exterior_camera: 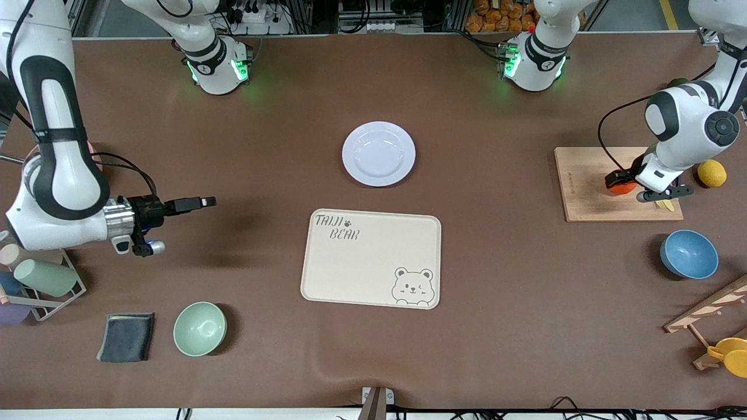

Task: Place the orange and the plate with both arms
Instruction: 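Grasp the orange with the left gripper while the right gripper advances, then lift the orange and carry it over the white plate with the left gripper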

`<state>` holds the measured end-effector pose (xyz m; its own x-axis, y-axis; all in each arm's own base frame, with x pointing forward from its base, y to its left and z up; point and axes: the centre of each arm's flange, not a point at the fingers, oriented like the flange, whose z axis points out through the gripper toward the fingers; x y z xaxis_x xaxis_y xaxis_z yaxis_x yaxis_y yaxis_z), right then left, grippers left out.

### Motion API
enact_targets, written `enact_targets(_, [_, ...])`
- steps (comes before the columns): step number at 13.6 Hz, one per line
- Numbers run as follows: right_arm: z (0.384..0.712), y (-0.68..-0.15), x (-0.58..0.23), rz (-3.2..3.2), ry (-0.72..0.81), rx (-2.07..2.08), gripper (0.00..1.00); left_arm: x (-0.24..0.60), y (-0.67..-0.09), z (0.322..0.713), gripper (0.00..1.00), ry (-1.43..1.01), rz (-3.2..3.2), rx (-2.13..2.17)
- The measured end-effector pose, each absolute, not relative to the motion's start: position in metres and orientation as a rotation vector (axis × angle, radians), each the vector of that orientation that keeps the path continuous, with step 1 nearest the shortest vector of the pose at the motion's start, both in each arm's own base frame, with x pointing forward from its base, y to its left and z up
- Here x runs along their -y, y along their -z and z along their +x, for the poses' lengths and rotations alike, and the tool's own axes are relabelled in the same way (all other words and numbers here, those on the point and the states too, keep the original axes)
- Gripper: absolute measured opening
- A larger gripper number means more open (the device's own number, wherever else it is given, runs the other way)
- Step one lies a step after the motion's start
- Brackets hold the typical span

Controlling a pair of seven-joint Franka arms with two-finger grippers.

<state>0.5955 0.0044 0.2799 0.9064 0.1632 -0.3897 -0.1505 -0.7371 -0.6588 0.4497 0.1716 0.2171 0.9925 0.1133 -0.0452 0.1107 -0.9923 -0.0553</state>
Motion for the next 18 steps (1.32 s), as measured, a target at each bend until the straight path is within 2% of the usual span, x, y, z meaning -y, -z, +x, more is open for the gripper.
enact_targets(6, [0.572, -0.231, -0.01, -2.27, -0.527, 0.001, 1.0, -0.078, -0.316, 0.522, 0.73, -0.059, -3.122, 0.02])
enact_targets(10, [0.568, -0.224, -0.035, -2.252, -0.521, 0.001, 1.0, 0.038, -0.359, 0.549, 0.73, -0.043, -3.16, 0.082])
enact_targets(13, [0.566, -0.222, -0.054, -2.232, -0.523, 0.001, 1.0, 0.155, -0.361, 0.528, 0.73, -0.077, -3.175, 0.196])
enact_targets(18, [0.556, -0.214, -0.087, -2.217, -0.571, -0.018, 1.0, 0.302, -0.346, 0.465, 0.73, -0.181, -3.166, 0.354])
